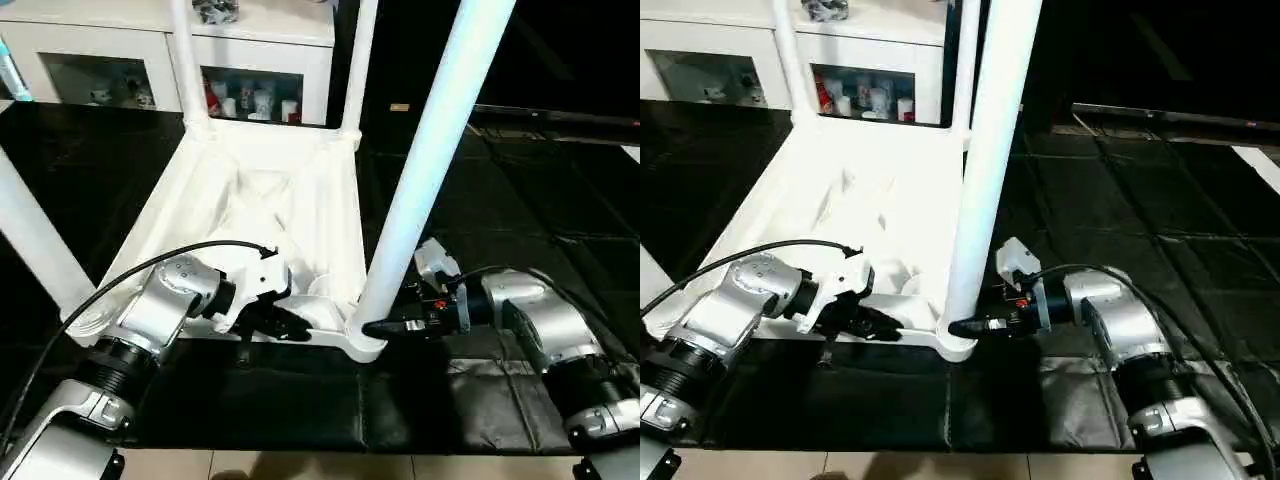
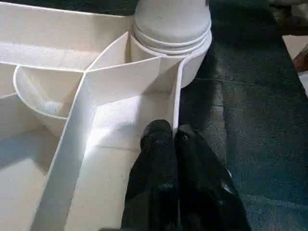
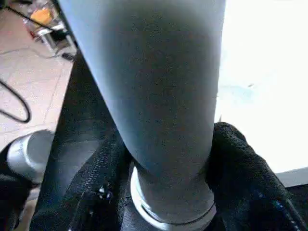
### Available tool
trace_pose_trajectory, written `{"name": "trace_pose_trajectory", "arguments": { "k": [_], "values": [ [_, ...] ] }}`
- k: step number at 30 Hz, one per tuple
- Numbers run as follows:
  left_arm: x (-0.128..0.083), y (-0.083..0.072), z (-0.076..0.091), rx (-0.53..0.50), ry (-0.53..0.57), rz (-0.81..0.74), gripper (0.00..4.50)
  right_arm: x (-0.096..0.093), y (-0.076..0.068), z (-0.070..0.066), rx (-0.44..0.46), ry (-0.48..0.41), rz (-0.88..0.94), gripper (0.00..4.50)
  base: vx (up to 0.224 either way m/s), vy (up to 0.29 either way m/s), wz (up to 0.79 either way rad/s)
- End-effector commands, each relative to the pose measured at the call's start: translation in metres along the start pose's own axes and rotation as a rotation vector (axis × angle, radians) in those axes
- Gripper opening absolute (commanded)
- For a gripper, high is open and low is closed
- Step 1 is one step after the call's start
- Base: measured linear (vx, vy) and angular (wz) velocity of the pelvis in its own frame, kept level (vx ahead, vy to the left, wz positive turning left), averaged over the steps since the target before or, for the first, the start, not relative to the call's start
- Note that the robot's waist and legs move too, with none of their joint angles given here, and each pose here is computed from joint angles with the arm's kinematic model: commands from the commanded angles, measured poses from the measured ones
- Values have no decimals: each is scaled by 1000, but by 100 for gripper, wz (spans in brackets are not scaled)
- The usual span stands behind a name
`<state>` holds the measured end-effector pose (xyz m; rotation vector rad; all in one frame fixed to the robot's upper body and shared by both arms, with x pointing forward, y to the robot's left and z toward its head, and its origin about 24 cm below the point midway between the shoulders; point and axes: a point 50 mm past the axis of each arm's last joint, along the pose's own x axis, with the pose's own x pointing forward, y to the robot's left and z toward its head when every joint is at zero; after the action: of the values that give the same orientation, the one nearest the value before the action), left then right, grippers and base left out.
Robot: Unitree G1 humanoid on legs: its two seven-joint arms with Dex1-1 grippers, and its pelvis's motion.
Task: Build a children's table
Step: Rotate leg to tighten
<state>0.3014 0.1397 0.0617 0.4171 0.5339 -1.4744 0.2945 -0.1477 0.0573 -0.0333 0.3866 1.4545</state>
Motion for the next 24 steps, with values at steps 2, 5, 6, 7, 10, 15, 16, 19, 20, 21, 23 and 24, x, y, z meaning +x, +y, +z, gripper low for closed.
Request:
{"name": "trace_pose_trajectory", "arguments": {
  "k": [2, 5, 6, 7, 10, 15, 16, 19, 20, 21, 23, 24],
  "values": [
    [-6, 13, 13, 6, -54, 148, 0, 15, 5, 1, 9, -46, 29, 203, 0, 0, 0],
    [-5, 14, 13, -4, -55, 175, 0, 17, 2, 1, 14, -63, -13, 202, 0, 0, 0],
    [-5, 14, 13, -5, -56, 176, 0, 17, 2, 1, 15, -64, -15, 202, 0, 0, 0],
    [-4, 15, 14, -15, -60, 199, 0, 19, 0, 0, 24, -71, -56, 202, 0, 0, 0],
    [-1, 17, 17, -33, -72, 246, 0, 22, -2, -1, 33, -89, -109, 201, 0, 0, 0],
    [20, 26, 38, -132, -160, 398, 0, 46, -8, -10, 118, -98, -346, 200, 0, 0, 0],
    [24, 28, 42, -151, -175, 431, 0, 52, -10, -10, 137, -106, -403, 199, 0, 0, 0],
    [28, 31, 46, -178, -185, 473, 0, 63, -16, -7, 184, -125, -504, 197, 0, 0, 0],
    [30, 32, 47, -184, -179, 501, 0, 71, -19, -5, 232, -143, -554, 197, 0, 0, 0],
    [32, 32, 48, -185, -171, 514, 0, 77, -21, -4, 250, -152, -575, 197, 0, 0, 0],
    [35, 35, 49, -192, -151, 557, 0, 96, -24, 4, 253, -143, -639, 197, 0, 0, 0],
    [35, 35, 49, -192, -151, 557, 0, 96, -24, 4, 253, -143, -639, 197, 0, 0, 0]
  ]
}}
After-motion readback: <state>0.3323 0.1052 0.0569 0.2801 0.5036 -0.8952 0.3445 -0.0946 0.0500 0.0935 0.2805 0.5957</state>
